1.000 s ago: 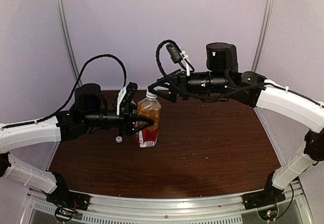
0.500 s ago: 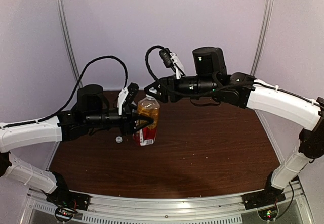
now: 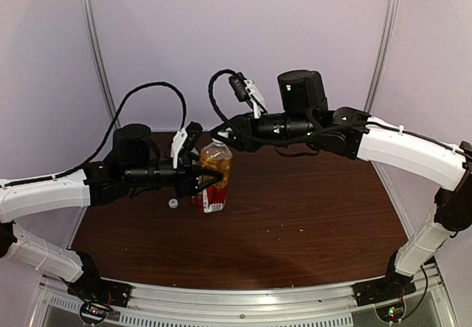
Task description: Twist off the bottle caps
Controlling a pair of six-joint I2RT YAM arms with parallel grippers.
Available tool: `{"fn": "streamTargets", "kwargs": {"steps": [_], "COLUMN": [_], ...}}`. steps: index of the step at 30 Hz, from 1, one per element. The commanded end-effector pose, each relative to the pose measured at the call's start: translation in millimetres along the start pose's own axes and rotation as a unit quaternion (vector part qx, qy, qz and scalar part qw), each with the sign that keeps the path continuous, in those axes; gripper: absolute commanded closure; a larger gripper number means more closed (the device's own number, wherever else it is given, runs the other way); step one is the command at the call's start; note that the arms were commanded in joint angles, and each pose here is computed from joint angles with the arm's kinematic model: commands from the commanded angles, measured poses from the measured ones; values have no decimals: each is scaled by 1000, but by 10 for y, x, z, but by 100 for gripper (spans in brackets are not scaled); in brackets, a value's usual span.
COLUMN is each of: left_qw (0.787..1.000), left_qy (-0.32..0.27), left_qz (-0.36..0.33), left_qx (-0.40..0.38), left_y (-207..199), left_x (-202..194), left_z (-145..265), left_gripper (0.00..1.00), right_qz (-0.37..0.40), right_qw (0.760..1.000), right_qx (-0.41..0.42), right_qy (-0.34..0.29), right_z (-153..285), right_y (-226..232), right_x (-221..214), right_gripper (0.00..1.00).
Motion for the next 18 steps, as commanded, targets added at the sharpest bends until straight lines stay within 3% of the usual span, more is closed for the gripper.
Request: {"fn": "streamTargets", "kwargs": {"steps": [1, 6, 12, 15, 18], "left_qw": [999, 994, 960, 952, 952], "left_qy": [-37, -54, -108, -111, -109], "left_qz": [-25, -40, -49, -46, -46], "left_qx": [-6, -83, -255, -282, -281], "left_y": [-34, -155, -402, -433, -432], "left_x": [181, 217, 303, 305, 290], "left_z": [40, 74, 192, 205, 205], "left_gripper": [66, 66, 66, 66, 66], "right_qz": [38, 87, 182, 176, 174], "right_qw": [999, 990, 938, 918, 918], "right_qx": [30, 113, 287, 345, 348], "right_qy": [-17, 9, 63, 79, 79], "right_z": [76, 107, 181, 173, 152], "right_y": [55, 28, 121, 100, 77], "right_x": [64, 66, -62, -59, -63], "right_gripper": [84, 88, 81, 79, 75]}}
Point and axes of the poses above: each gripper's point midway between its finger pads, its own z axis back along the fingers, its own y axis along the line the jaws close on, x = y × z, the point moved 10 cm from there along z, back along the fingers, and after that the axes turned 6 degrees about -z, right-handed, at the moved point
